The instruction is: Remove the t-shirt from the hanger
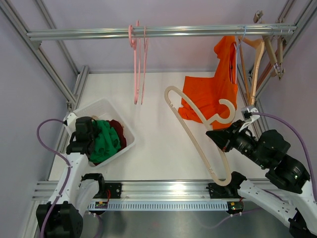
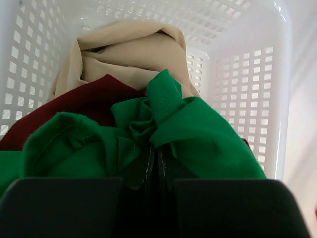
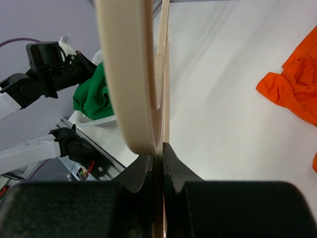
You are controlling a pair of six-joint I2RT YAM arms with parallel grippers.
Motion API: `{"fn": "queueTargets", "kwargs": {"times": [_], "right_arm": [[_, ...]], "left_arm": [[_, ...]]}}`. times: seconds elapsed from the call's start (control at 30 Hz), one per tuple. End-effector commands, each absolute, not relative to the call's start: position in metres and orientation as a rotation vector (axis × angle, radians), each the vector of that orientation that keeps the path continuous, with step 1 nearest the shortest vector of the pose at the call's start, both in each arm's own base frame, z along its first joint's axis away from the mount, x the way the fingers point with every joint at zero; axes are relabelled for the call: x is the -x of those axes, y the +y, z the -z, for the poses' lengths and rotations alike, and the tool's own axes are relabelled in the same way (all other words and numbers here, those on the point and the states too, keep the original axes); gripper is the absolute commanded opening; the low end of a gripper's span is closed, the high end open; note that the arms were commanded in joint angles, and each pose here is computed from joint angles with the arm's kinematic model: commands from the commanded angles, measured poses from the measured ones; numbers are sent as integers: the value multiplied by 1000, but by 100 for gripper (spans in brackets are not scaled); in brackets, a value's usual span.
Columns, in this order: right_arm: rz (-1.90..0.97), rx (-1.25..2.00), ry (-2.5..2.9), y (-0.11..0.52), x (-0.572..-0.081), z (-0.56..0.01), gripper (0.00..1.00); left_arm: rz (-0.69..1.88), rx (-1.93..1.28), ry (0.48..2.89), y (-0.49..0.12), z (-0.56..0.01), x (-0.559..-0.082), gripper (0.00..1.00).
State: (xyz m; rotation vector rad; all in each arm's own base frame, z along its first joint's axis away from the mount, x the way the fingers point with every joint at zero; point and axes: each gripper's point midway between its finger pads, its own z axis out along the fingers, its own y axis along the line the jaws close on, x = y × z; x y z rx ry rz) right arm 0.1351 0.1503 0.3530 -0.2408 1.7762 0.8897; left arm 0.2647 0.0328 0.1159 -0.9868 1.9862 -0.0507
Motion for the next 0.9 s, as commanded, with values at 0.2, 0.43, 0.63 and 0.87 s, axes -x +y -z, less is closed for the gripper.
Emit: {"fn": "queueTargets", "kwargs": {"times": [0.2,0.43,0.63,0.87], "right_arm": [[-735,137,1794,167,-193,-347,0],[-518,106,1815,169,-237,-356,0],[-441,143,1750,185,-270,-400,0],[-291,206,1741,205,-315,-428,0]], "left_arm": [[121,1153,2005,30,-54,-261,32],[207,1116,1843,30,-98,-259,80],[278,961,1689,28,-193,-258,99],[211,781,1626,29,-259,-250,99]]}}
